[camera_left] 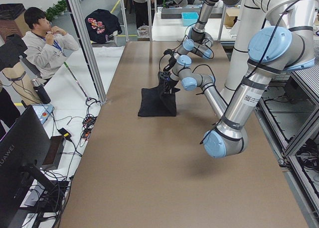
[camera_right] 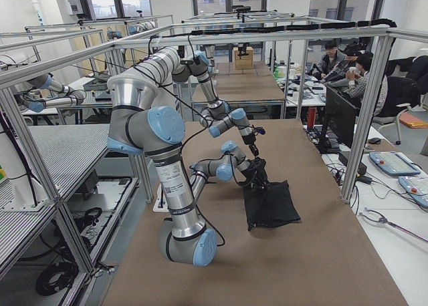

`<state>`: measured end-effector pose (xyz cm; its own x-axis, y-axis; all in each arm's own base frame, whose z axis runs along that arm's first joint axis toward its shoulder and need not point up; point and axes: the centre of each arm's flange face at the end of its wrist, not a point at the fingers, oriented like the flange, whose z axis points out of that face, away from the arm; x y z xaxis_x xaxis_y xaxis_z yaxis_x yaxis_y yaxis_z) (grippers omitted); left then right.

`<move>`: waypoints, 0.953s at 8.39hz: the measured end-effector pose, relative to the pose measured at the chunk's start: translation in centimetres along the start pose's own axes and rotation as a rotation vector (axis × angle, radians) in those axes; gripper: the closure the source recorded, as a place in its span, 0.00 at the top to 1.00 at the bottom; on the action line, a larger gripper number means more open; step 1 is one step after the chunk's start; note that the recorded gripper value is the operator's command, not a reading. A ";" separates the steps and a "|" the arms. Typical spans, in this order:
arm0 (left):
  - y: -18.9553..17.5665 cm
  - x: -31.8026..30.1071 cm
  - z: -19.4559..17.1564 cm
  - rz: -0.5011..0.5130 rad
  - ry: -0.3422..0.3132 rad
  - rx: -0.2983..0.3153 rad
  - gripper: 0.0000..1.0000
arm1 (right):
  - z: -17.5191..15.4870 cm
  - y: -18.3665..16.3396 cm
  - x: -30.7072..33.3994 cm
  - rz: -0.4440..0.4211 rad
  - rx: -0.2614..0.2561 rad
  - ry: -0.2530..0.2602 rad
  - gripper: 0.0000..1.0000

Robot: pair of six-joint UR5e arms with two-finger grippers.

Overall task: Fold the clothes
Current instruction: 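Lift the near edge with both grippers and fold it away from the robot, then lay the folded edge down on the far half with both grippers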

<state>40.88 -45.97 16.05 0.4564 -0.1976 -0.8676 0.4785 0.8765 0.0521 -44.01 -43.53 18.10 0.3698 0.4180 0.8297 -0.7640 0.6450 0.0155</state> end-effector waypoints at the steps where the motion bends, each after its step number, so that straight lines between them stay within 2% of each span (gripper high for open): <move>1: -1.2 0.2 1.9 0.010 -0.034 0.010 0.00 | 1.8 -0.6 -0.6 -0.018 0.011 0.007 0.00; 5: -5.2 1.4 9.5 0.051 -0.164 0.025 0.00 | 12.3 -2.1 -4.2 -0.045 0.036 0.009 0.00; 8: -7.1 0.1 15.4 0.076 -0.159 0.040 0.00 | 16.7 -2.8 -3.7 -0.086 0.038 0.031 0.00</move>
<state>49.12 -59.01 23.20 0.6040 -0.2011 -0.7712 0.4657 0.8743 0.1367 -52.06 -57.63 24.30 0.4508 0.3817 0.8069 -0.7480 0.6548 0.1081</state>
